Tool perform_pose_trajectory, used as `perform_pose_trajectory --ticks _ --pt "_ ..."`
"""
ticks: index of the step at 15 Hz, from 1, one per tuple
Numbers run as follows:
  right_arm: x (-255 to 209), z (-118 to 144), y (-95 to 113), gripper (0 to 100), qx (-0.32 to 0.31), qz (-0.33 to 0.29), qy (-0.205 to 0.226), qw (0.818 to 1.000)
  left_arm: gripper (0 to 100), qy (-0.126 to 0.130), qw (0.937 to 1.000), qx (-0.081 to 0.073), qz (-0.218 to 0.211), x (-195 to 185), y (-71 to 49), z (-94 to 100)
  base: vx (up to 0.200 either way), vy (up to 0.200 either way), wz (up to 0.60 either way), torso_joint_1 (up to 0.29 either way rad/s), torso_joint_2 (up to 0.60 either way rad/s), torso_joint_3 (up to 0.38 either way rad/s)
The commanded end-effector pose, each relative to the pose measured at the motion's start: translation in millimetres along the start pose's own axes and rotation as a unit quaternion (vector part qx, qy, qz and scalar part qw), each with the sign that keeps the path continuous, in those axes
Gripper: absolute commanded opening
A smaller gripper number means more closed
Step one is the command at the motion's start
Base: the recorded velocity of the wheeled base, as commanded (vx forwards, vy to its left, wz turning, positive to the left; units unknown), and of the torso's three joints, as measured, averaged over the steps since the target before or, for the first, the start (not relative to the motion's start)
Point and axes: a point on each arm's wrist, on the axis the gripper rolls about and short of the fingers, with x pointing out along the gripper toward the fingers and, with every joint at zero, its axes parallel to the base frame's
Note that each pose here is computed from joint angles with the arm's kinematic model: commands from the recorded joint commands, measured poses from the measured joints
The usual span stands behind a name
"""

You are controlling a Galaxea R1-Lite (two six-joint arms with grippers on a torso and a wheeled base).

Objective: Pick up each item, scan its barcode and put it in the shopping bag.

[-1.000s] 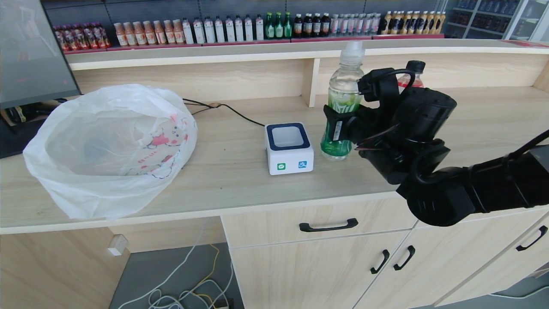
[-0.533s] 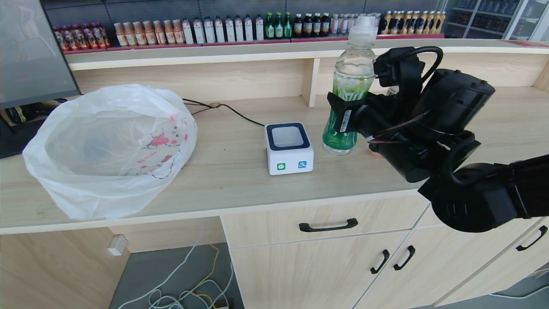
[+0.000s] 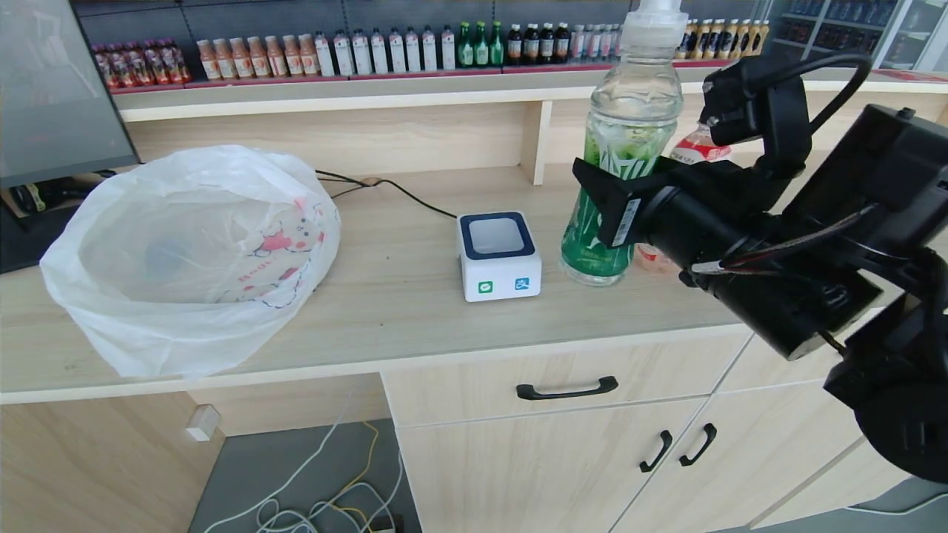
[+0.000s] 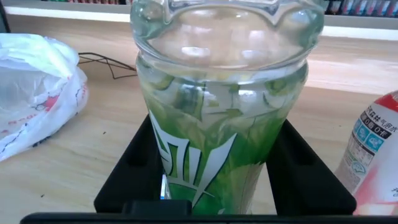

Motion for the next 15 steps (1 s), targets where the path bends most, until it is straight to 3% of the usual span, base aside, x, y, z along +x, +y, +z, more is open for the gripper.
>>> perform_pose_trajectory --ticks 1,5,11,15 --pt "-33 10 10 0 0.007 0.036 -0.001 0.999 100 0.000 1.0000 0.000 0.000 0 0.0 0.0 0.000 0.000 0.00 0.000 0.00 0.000" --pt "-73 -4 24 0 -0.007 0.090 0.020 0.996 100 0.000 1.0000 0.000 0.000 0 0.0 0.0 0.000 0.000 0.00 0.000 0.00 0.000" --pt "-108 -24 48 0 -0.027 0.158 0.020 0.987 100 0.000 1.0000 0.000 0.000 0 0.0 0.0 0.000 0.000 0.00 0.000 0.00 0.000" --pt "-119 -26 59 0 -0.060 0.182 -0.011 0.981 100 0.000 1.0000 0.000 0.000 0 0.0 0.0 0.000 0.000 0.00 0.000 0.00 0.000"
